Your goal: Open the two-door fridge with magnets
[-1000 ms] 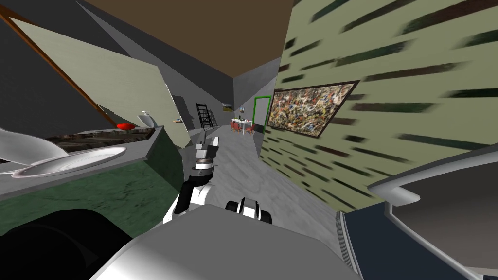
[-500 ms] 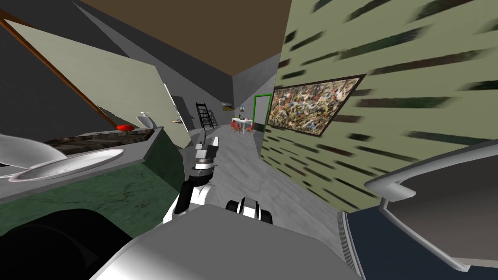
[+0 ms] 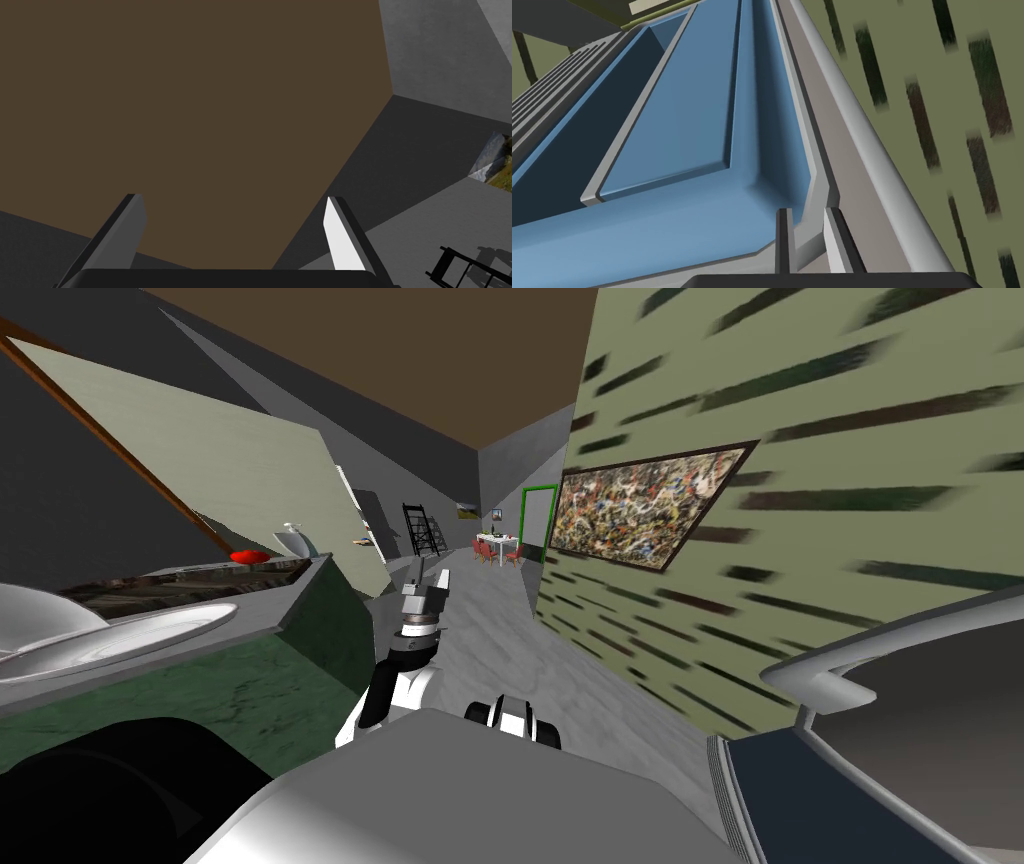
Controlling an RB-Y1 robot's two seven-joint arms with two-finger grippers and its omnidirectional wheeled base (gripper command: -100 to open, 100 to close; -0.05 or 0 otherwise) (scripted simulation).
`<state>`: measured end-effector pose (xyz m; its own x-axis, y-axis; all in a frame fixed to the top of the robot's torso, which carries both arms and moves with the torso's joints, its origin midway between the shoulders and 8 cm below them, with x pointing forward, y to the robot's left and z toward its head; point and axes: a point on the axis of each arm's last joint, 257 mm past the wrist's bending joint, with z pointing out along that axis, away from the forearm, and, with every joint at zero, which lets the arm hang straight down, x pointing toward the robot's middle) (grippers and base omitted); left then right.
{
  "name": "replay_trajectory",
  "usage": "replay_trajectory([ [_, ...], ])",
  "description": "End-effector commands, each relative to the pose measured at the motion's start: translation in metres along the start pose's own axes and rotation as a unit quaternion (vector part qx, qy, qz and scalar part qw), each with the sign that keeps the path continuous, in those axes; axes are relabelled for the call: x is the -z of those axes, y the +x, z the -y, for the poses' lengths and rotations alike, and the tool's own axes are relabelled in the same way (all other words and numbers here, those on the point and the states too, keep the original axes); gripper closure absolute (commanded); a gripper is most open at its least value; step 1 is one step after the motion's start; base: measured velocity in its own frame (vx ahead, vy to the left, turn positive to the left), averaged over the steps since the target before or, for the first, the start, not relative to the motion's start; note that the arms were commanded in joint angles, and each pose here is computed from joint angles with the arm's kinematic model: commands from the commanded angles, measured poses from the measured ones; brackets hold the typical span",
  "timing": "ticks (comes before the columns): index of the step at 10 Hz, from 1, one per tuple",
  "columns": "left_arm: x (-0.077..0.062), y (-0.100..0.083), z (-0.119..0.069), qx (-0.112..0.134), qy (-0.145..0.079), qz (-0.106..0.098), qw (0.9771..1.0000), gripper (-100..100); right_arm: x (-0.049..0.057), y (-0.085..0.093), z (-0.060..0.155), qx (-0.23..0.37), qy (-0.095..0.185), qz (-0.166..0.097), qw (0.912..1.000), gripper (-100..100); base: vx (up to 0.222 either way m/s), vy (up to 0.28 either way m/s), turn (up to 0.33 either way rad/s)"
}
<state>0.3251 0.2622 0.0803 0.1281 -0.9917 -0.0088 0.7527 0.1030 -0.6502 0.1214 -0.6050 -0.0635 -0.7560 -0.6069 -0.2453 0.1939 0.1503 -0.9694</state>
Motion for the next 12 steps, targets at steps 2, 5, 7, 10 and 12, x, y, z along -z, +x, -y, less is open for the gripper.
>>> replay_trajectory([
  [2, 0.000, 0.000, 0.000, 0.000, 0.000, 0.000, 1.0000, 0, 0.003, 0.020, 0.006, 0.001, 0.007, -0.030, 0.9995, -100, 0.212, 0.067, 0.008],
  [5, 0.000, 0.000, 0.000, 0.000, 0.000, 0.000, 1.0000, 0, 0.007, 0.038, 0.012, 0.002, 0.013, -0.055, 0.9984, -100, 0.219, 0.075, -0.010],
  [7, 0.000, 0.000, 0.000, 0.000, 0.000, 0.000, 1.0000, 0, 0.010, 0.049, 0.015, 0.003, 0.017, -0.072, 0.9973, -100, 0.253, 0.067, -0.012],
  [10, 0.000, 0.000, 0.000, 0.000, 0.000, 0.000, 1.0000, 0, 0.011, 0.045, 0.017, 0.003, 0.016, -0.066, 0.9977, -100, 0.083, -0.037, 0.000],
  [12, 0.000, 0.000, 0.000, 0.000, 0.000, 0.000, 1.0000, 0, 0.015, 0.061, 0.022, 0.003, 0.024, -0.094, 0.9953, 100, 0.011, 0.001, 0.117],
])
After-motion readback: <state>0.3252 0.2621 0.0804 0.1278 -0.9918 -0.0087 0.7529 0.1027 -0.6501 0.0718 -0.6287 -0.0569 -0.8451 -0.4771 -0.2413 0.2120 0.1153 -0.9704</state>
